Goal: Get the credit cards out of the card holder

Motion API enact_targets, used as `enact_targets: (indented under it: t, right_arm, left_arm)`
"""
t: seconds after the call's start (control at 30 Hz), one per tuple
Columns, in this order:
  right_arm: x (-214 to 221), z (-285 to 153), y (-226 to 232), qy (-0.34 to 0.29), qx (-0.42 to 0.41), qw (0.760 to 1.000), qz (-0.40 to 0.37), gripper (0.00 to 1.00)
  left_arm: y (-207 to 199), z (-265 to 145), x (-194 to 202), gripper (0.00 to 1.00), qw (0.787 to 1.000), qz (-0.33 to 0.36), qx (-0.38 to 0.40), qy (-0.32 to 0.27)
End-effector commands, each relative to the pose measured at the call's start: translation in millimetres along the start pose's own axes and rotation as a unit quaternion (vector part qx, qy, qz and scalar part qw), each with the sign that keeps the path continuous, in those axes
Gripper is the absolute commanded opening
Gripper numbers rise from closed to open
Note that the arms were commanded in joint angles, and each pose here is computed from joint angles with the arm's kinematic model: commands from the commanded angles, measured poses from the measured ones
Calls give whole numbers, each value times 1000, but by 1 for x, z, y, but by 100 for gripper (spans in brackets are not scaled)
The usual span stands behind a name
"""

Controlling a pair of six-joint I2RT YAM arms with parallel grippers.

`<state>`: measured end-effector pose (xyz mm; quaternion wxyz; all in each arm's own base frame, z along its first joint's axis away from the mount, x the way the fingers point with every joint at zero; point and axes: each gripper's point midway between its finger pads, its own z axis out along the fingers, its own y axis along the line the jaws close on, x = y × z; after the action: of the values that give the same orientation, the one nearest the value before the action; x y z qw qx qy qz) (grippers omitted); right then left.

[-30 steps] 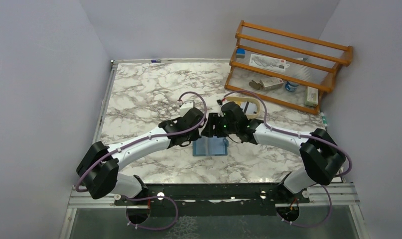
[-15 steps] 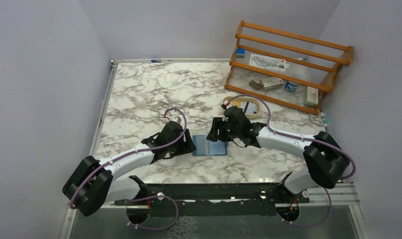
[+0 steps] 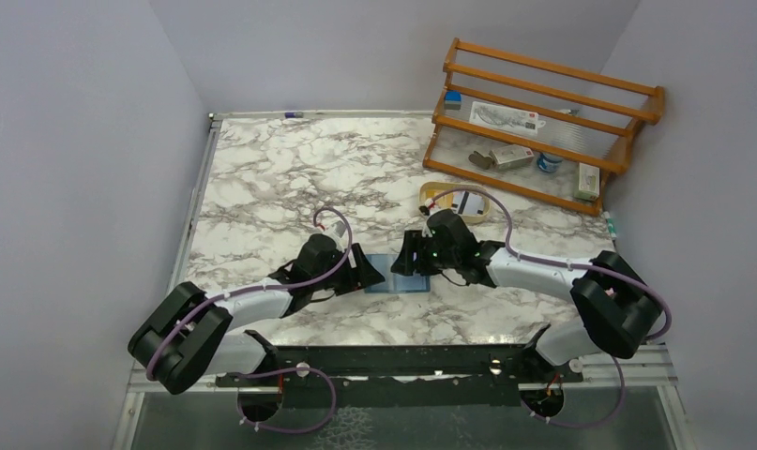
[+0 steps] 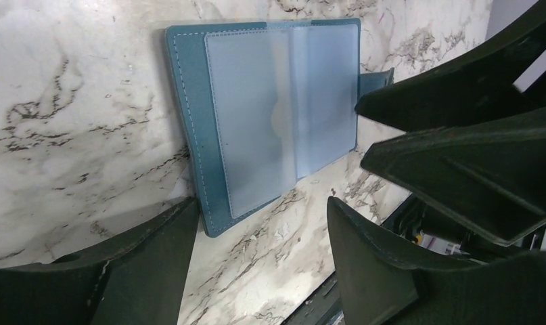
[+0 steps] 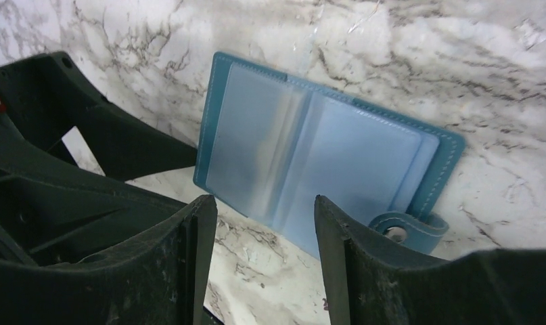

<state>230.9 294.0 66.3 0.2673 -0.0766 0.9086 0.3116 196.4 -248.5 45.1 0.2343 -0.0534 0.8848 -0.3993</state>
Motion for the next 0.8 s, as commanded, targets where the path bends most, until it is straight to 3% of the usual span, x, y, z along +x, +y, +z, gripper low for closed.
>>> enact_targets:
  t: [0.0, 0.5, 0.77]
  right_arm:
    - [11, 1, 20, 9, -74, 997, 3, 59]
    - [74, 23, -13, 69, -75, 993, 57, 57]
    - [85, 27, -16, 82, -84, 991, 67, 57]
  left_arm:
    - [7, 3, 7, 71, 1000, -4, 8, 16]
    - [-26, -5, -17, 71, 998, -3, 65, -27]
    - [-38, -9, -22, 71, 994, -25, 102, -43]
